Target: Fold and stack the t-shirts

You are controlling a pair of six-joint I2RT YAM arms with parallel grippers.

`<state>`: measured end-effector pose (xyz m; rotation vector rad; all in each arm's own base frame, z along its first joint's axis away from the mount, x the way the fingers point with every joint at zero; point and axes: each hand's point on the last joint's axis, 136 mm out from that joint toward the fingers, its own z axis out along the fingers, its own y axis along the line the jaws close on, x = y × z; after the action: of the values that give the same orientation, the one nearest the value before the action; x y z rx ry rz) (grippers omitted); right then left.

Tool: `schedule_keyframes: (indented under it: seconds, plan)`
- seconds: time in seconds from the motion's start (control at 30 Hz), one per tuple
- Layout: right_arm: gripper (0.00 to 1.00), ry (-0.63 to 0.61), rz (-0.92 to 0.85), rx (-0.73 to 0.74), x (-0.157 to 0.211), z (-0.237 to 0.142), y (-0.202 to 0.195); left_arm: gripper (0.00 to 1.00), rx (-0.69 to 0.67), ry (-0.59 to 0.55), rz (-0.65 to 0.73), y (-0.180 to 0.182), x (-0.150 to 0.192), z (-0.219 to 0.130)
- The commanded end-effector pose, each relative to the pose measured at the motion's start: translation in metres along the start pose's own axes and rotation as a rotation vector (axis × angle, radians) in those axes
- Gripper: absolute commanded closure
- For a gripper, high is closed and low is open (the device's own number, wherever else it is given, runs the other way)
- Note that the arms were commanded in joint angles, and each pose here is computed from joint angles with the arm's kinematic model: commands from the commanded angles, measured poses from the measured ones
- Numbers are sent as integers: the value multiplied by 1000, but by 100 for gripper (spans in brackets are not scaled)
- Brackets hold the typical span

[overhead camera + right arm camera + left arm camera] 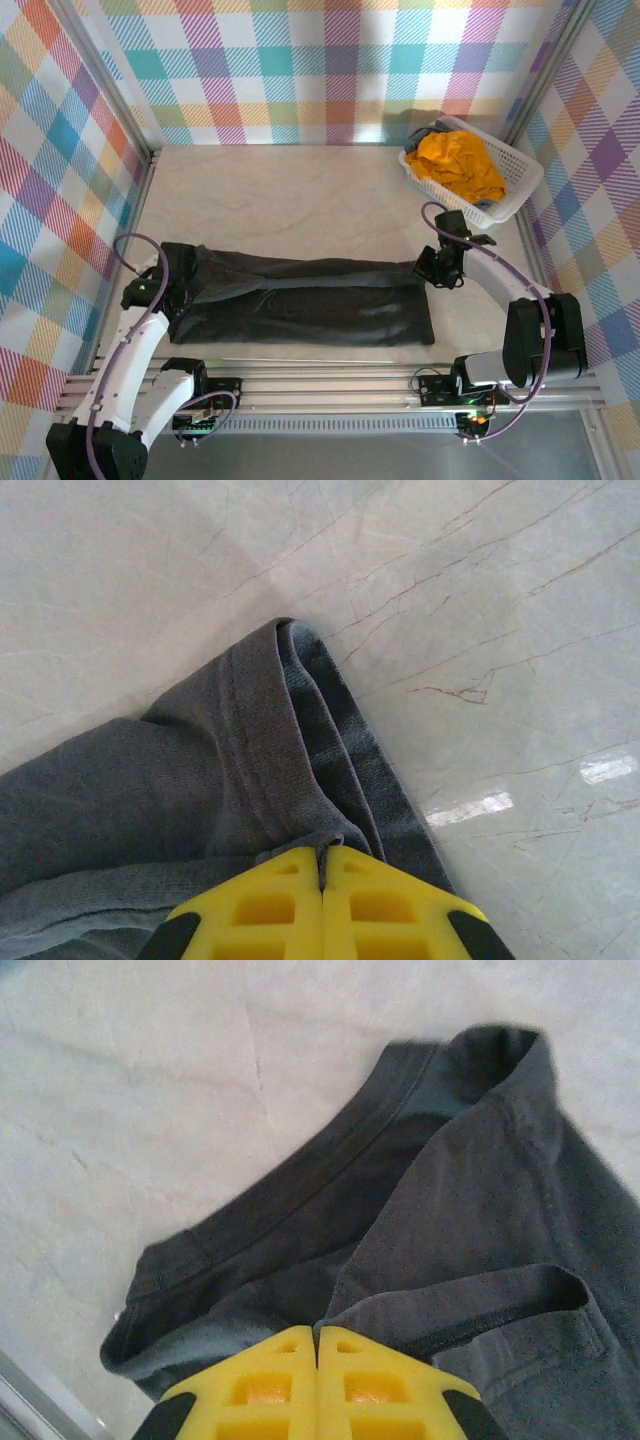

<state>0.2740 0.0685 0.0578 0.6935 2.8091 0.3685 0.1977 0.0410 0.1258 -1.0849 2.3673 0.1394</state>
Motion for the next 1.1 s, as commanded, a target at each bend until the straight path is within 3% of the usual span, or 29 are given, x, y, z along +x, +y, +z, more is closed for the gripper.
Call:
schedule_keyframes:
  seconds: [0.0, 0.37, 0.8, 1.07]
  plan:
    - [100, 23, 16, 52, 6, 3, -10, 100, -5, 33, -74, 2, 9, 8]
    - [100, -32, 44, 71, 12, -10, -23, 100, -42, -4, -113, 12, 7, 12]
    - [100, -3, 60, 55, 27, -5, -25, 100, -63, -23, -124, 19, 7, 12]
    - [88, -27, 91, 108, 26, -7, -36, 100, -77, 59, -187, 26, 36, 32]
